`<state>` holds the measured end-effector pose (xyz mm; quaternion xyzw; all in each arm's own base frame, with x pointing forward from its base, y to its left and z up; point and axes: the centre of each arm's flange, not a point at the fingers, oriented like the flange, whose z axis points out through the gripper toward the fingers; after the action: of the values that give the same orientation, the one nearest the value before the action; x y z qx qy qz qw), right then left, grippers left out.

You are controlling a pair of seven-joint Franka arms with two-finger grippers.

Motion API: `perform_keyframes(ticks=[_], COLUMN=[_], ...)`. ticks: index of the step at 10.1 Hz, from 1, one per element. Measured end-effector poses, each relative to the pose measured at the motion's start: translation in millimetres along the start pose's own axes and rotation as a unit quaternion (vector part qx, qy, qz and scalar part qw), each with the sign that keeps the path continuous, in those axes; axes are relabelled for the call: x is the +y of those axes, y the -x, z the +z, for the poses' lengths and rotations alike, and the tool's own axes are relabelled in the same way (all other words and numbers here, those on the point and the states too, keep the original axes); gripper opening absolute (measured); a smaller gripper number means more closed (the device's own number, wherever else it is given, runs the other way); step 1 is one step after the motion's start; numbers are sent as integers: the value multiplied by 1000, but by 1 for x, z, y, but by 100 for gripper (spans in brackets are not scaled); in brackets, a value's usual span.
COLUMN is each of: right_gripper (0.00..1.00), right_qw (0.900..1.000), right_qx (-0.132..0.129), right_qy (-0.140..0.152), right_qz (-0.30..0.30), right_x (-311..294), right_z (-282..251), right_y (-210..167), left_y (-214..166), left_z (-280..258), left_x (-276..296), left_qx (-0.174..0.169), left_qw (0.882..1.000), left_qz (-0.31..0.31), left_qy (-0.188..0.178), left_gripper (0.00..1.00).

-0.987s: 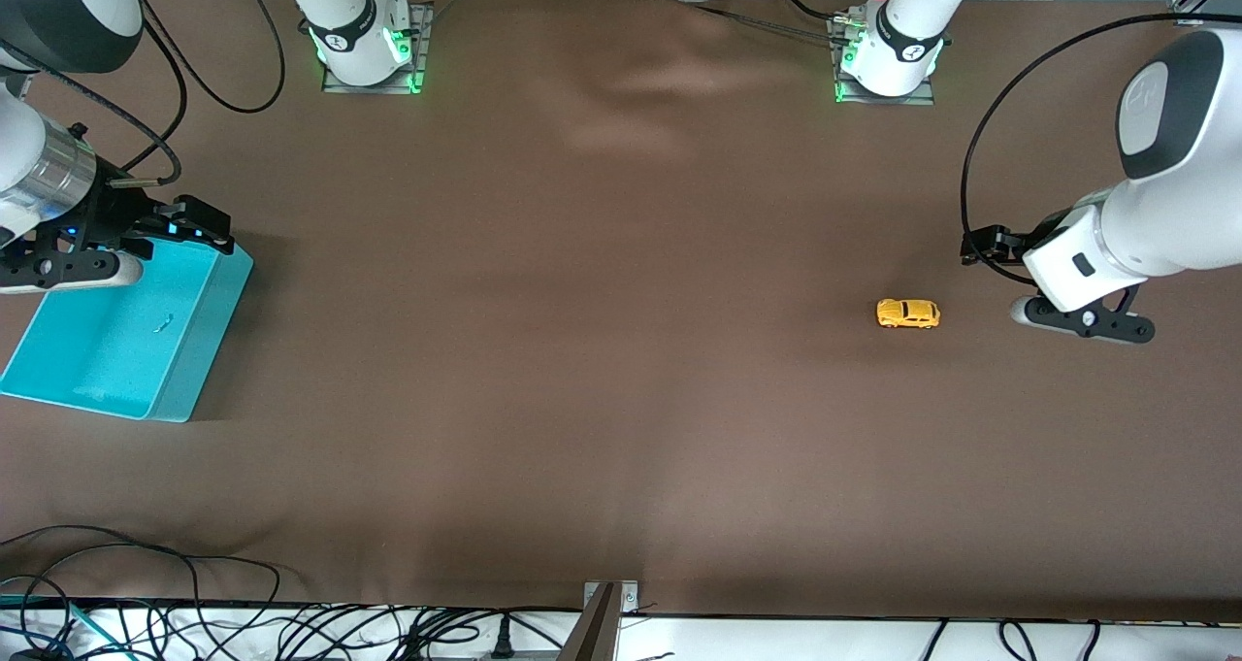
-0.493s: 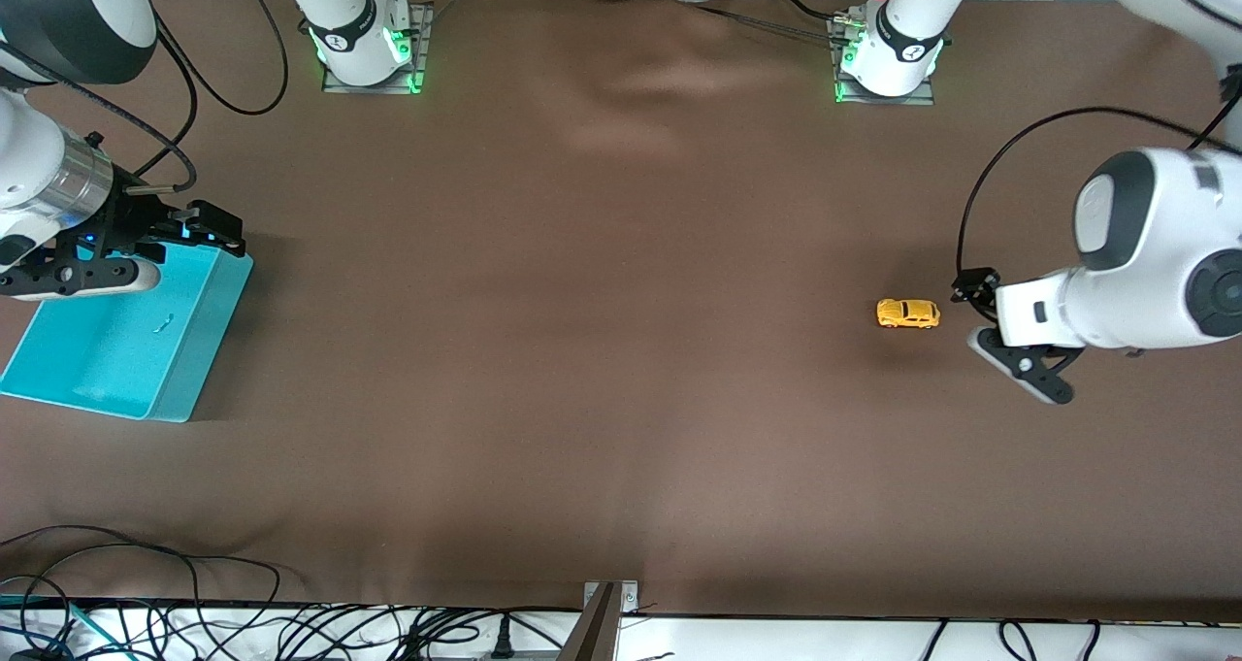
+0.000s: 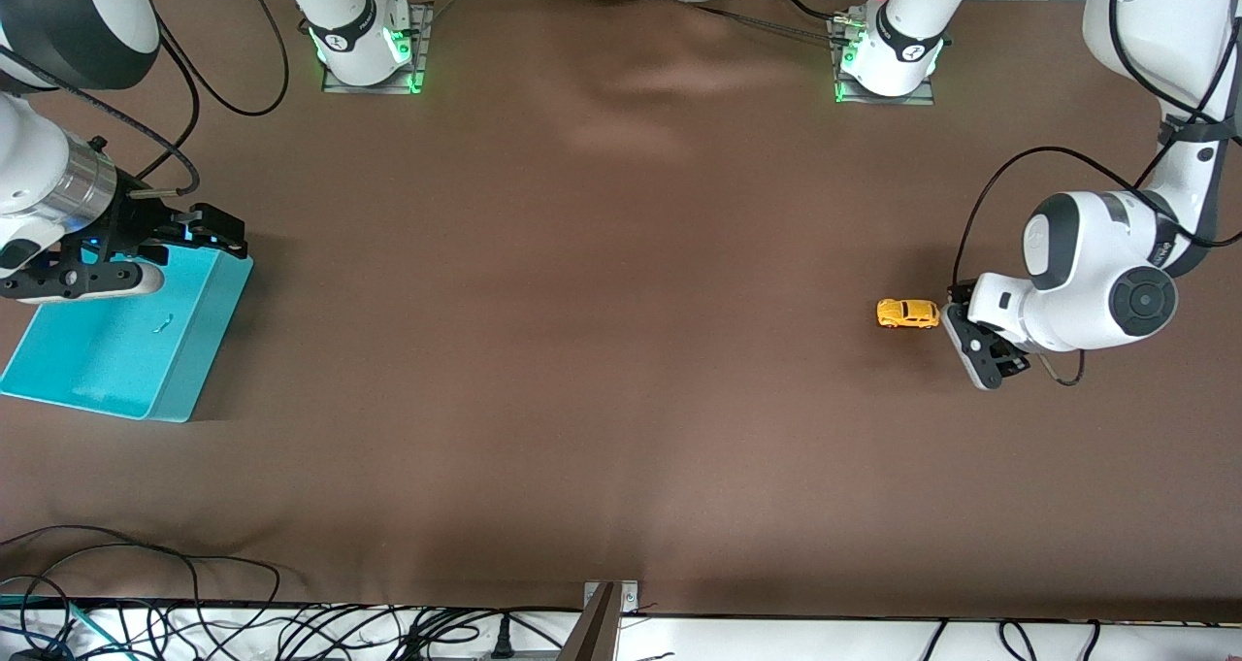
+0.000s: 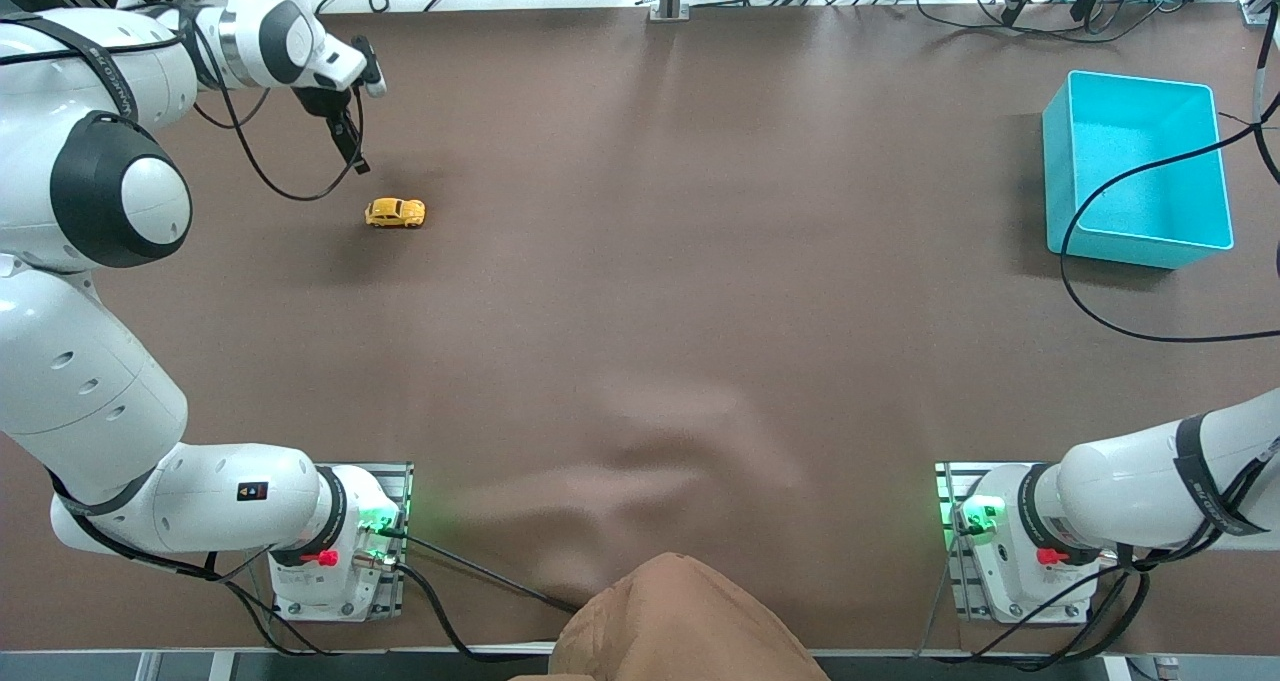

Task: Wind up and store yellow beetle car
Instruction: 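Lower the left gripper over the yellow toy car, then close the left gripper around the yellow car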

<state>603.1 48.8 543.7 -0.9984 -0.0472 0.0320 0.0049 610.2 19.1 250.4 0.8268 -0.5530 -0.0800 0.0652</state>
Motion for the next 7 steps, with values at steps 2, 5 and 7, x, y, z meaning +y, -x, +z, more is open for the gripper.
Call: perform_keyframes(ticks=[2,5,7], right_gripper=[100,100,100], right_qw=[1000,1000,1000], right_qx=[-1,-1,-2], right_qy=[0,0,0], right_qz=[0,0,0], right_x=[0,0,0], right_z=[1,1,2], right_y=[0,-1,0], left_y=[-1,-5,-3], left_z=[19,61,74], left_x=[8,33,48], left_qx=[4,18,18], left_qw=[999,995,994], left_qz=[48,90,94], left_qy=[-9,-46,-46], left_gripper=[100,100,100])
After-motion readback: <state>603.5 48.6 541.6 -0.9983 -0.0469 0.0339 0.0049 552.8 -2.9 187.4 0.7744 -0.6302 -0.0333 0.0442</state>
